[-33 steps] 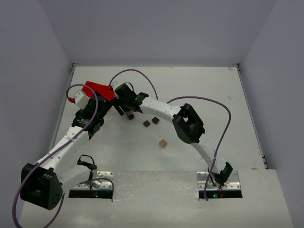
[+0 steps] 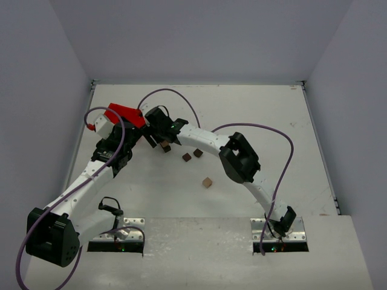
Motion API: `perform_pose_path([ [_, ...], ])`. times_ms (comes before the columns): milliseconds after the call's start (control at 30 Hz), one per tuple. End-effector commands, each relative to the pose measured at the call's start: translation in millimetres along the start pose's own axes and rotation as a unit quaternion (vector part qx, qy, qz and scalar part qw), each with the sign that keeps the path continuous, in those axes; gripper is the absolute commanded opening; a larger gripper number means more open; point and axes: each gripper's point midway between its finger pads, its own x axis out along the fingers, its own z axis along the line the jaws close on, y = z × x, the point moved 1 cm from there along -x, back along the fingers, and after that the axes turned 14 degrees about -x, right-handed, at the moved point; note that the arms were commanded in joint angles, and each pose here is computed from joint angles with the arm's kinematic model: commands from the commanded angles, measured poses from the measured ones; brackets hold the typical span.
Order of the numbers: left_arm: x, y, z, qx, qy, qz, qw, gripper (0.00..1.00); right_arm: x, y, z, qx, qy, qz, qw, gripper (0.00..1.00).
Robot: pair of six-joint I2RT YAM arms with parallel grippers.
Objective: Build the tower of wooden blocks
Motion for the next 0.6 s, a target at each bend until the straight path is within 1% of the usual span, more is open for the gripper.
perform_pose_path([
  [0,0.5,-7.1,-8.0,-0.010,0.012,-0.011,1.000,1.00,-22.9,-48.5,-10.2,0.000,0.009,-0.063,0.998,0.70],
  [233,0.0,-8.5,-7.9,-0.013,0.010,-0.013,1.000,1.00,-26.7,-51.8,-16.3,-0.001,0.024,-0.067,0.997,0.71],
  [300,-0.7,-9.7,-7.4,-0.014,0.008,-0.015,1.000,1.00,-33.4,-57.7,-21.2,-0.005,0.032,-0.072,0.997,0.74],
  [367,-2.5,-11.5,-6.6,-0.016,0.008,-0.017,1.000,1.00,-39.2,-62.3,-26.2,-0.011,0.041,-0.076,0.996,0.78],
  [400,-4.7,-13.8,-6.2,-0.020,0.010,-0.021,1.000,1.00,-49.0,-69.8,-31.4,-0.014,0.048,-0.085,0.995,0.81],
  [500,-8.2,-16.6,-5.8,-0.025,0.017,-0.024,0.999,1.00,-73.2,-80.9,-42.4,-0.022,0.064,-0.098,0.993,0.97],
  [533,-8.8,-17.0,-5.3,-0.026,0.018,-0.025,0.999,1.00,-79.5,-77.7,-43.9,-0.026,0.067,-0.095,0.993,0.99],
  [567,-9.2,-17.1,-4.6,-0.027,0.018,-0.025,0.999,1.00,-90.6,-77.9,-47.9,-0.025,0.074,-0.097,0.992,0.99],
])
